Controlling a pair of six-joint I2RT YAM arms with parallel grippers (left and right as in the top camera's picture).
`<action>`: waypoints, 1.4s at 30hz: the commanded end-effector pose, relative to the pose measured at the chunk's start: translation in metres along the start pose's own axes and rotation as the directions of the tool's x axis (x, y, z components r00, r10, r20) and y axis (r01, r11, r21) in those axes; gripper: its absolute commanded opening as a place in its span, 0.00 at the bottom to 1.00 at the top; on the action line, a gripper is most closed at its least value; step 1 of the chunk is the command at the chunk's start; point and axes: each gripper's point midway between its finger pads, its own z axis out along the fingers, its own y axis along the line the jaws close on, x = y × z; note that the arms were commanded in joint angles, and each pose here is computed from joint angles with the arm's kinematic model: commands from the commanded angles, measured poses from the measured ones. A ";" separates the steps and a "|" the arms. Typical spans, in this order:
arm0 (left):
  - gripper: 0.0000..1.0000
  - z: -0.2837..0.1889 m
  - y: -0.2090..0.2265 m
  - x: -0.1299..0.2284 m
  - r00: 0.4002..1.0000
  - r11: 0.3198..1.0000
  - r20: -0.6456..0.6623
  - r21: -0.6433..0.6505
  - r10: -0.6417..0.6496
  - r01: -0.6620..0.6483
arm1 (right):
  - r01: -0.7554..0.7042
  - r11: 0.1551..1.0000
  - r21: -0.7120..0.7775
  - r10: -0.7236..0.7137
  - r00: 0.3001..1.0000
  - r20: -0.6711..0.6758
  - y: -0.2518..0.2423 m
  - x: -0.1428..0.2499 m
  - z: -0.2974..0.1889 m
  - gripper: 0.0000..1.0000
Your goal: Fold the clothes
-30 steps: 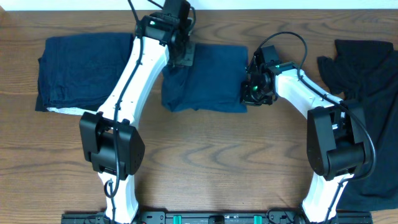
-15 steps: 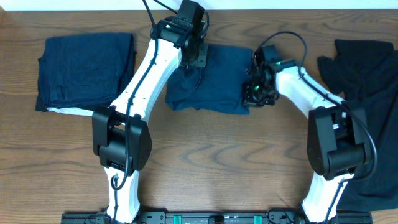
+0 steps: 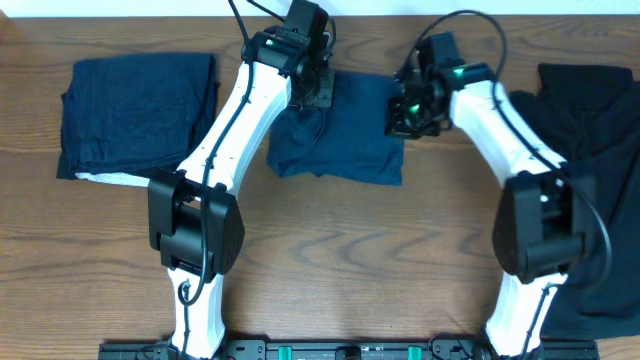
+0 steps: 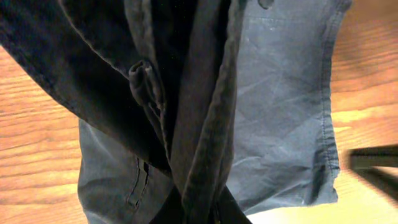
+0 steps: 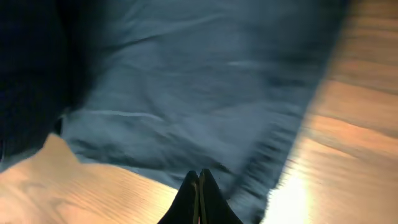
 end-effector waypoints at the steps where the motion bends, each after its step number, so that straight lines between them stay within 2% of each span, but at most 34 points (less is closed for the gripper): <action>1: 0.06 -0.005 -0.009 -0.007 1.000 0.999 0.014 0.049 -0.010 0.010 | -0.049 0.997 -0.055 0.043 0.993 -0.107 0.008 0.018 0.042 0.01; 6: 0.06 -0.005 -0.009 -0.004 1.000 0.999 0.004 0.046 -0.012 0.011 | -0.079 0.996 -0.039 0.071 0.984 -0.163 -0.001 0.029 0.074 0.01; 13: 0.06 -0.015 -0.010 -0.004 1.000 0.999 -0.006 0.044 -0.013 0.013 | -0.090 0.996 -0.025 0.083 0.976 -0.200 -0.005 0.038 0.089 0.01; 20: 0.06 -0.032 -0.017 -0.024 0.998 0.998 0.060 0.064 -0.027 0.023 | -0.102 0.995 -0.025 0.095 0.974 -0.207 -0.001 0.040 0.093 0.01; 25: 0.06 -0.032 -0.034 -0.022 0.999 0.987 0.043 0.162 -0.025 0.018 | -0.095 0.995 -0.027 0.088 0.974 -0.207 0.002 0.041 0.094 0.01; 42: 0.06 -0.022 -0.055 -0.010 1.000 0.985 0.019 0.173 0.009 -0.012 | -0.093 0.995 -0.027 0.085 0.975 -0.206 0.002 0.041 0.094 0.01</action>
